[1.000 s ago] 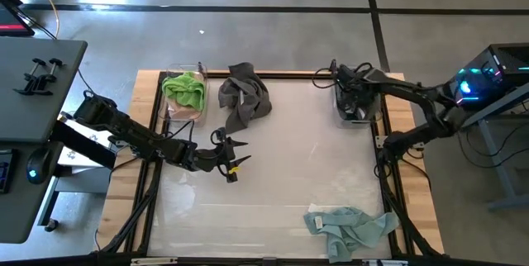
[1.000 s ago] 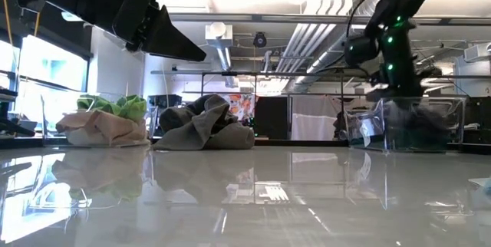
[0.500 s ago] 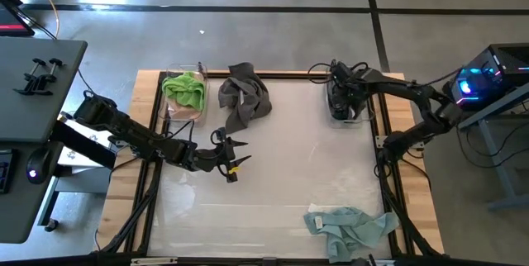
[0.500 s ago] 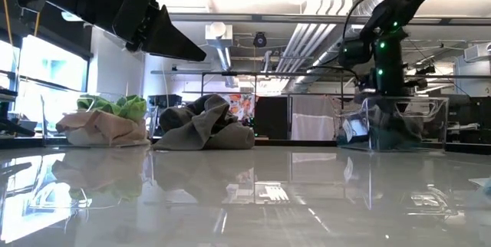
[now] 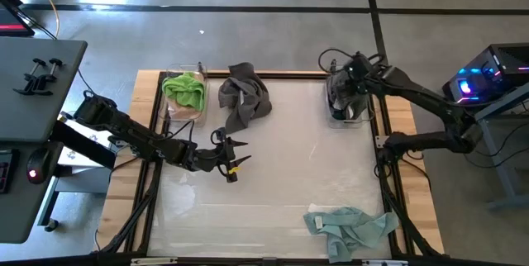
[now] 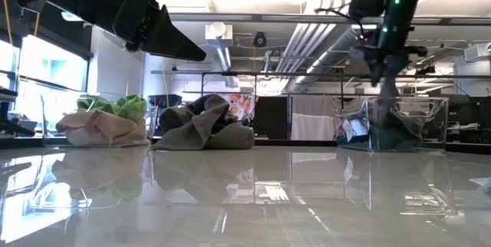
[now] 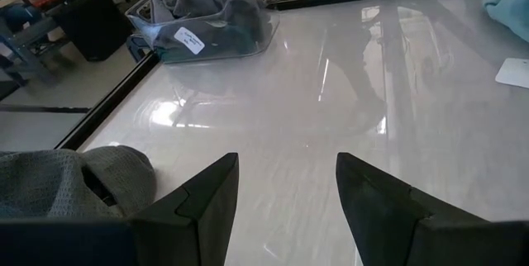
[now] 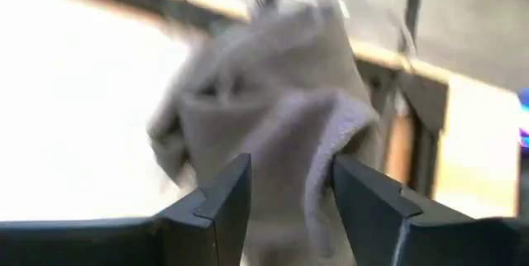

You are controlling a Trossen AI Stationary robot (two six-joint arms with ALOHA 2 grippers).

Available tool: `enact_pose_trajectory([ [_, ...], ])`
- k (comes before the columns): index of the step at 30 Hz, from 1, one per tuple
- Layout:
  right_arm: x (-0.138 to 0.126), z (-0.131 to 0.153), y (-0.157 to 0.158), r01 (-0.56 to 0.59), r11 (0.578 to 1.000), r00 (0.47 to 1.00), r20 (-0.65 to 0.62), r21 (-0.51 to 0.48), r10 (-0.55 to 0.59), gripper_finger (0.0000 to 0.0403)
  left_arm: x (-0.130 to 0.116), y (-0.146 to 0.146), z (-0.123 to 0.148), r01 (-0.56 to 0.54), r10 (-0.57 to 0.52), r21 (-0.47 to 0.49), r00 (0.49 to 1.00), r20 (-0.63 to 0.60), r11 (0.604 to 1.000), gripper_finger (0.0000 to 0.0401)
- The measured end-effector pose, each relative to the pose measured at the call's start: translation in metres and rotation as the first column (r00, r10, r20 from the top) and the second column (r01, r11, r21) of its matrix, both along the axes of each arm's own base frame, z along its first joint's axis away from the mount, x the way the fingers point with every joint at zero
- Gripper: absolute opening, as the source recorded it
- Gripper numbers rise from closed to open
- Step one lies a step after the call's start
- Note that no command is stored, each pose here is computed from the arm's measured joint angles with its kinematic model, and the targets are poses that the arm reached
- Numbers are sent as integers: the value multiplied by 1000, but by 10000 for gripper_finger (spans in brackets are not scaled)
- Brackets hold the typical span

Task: Sort towels by color in basket
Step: Put the bottom dark gray towel into the right transparent bin

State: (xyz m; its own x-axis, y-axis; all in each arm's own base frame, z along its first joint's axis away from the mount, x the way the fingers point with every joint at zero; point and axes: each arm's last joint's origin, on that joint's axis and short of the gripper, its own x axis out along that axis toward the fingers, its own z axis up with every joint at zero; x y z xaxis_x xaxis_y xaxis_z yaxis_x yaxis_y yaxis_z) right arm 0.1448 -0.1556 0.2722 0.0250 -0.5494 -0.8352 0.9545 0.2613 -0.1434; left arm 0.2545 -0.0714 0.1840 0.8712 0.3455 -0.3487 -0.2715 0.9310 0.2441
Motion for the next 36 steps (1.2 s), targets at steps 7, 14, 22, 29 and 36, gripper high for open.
enact_pose_trajectory([
  [7, 13, -16, -31, 4, 999, 1000, -4, -42, -4, 122, 0, 0, 0, 0, 0, 0, 1000, -1, 1000, 190],
  [14, 28, -73, -54, 28, 996, 987, -158, 89, -14, 68, 0, 0, 0, 0, 0, 0, 1000, -1, 1000, 190],
  [22, 32, -101, -61, 9, 985, 980, -199, 172, 26, 83, 0, 0, 0, 6, -6, -2, 1000, -3, 1000, 190],
  [29, 21, -64, -45, -35, 993, 990, -136, 111, 50, 163, 0, 0, 0, 6, -6, -2, 1000, -3, 1000, 190],
  [36, 7, -15, -5, -48, 999, 999, -21, -13, 48, 178, 0, 0, 0, 6, -6, -2, 1000, -3, 1000, 190],
])
